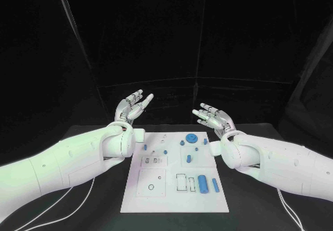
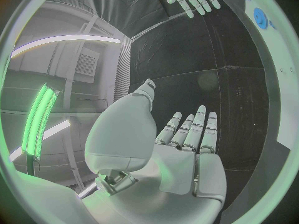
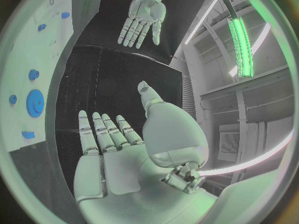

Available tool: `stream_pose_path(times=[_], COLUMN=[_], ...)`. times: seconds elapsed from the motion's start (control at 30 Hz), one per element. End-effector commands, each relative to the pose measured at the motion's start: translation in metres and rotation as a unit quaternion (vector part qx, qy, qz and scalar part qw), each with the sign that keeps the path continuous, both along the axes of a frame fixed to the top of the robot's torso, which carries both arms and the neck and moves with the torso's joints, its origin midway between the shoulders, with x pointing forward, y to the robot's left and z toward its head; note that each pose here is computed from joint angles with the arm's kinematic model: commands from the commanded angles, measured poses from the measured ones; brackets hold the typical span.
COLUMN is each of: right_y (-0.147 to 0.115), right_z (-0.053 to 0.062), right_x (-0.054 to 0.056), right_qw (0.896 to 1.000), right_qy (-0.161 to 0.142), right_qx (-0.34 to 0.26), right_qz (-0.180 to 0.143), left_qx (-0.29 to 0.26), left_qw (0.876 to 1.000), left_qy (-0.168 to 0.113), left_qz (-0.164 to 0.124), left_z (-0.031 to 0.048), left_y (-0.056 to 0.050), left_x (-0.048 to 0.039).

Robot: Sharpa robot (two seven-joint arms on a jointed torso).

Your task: Assemble the parts on the task board

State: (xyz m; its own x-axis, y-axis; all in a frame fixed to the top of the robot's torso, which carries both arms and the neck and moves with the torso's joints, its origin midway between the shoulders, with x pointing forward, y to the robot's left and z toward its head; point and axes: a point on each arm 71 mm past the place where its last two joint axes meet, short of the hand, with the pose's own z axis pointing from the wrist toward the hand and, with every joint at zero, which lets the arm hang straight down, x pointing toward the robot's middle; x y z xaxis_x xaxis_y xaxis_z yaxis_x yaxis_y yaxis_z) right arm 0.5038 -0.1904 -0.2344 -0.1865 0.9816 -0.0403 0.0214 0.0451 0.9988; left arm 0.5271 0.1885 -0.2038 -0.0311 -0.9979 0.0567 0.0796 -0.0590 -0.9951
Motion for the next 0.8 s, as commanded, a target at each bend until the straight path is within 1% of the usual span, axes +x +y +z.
stream_pose_path(times=[0.03,0.13,0.27,0.3,0.4,0.53,0.6,0.67,0.8], right_y=[0.011,0.012,0.013,-0.013,-0.016,-0.020,-0.022,-0.022,-0.021], right_z=[-0.001,-0.002,-0.002,0.003,0.006,0.012,0.018,0.022,0.034], right_x=[0.003,0.006,0.007,0.010,0.011,0.014,0.016,0.017,0.021], right_qw=[0.995,0.994,0.993,0.992,0.989,0.981,0.975,0.971,0.958], right_qy=[0.013,0.017,0.018,-0.034,-0.050,-0.079,-0.096,-0.107,-0.134], right_qx=[-0.014,-0.021,-0.024,-0.090,-0.113,-0.154,-0.177,-0.190,-0.228], right_qz=[0.095,0.110,0.116,0.081,0.081,0.087,0.092,0.096,0.107], left_qx=[-0.020,-0.020,-0.020,-0.031,-0.033,-0.036,-0.039,-0.040,-0.043], left_qw=[0.999,0.999,0.999,0.999,0.999,0.999,0.998,0.998,0.998], left_qy=[-0.026,-0.026,-0.026,-0.013,-0.013,-0.018,-0.023,-0.025,-0.025], left_qz=[-0.033,-0.033,-0.033,-0.028,-0.031,-0.036,-0.040,-0.042,-0.049], left_z=[0.0051,0.0051,0.0051,0.0031,0.0032,0.0046,0.0066,0.0079,0.0110], left_y=[-0.004,-0.004,-0.004,0.018,0.019,0.022,0.024,0.026,0.029], left_x=[0.0021,0.0021,0.0021,0.0035,0.0031,0.0013,-0.0015,-0.0036,-0.0102])
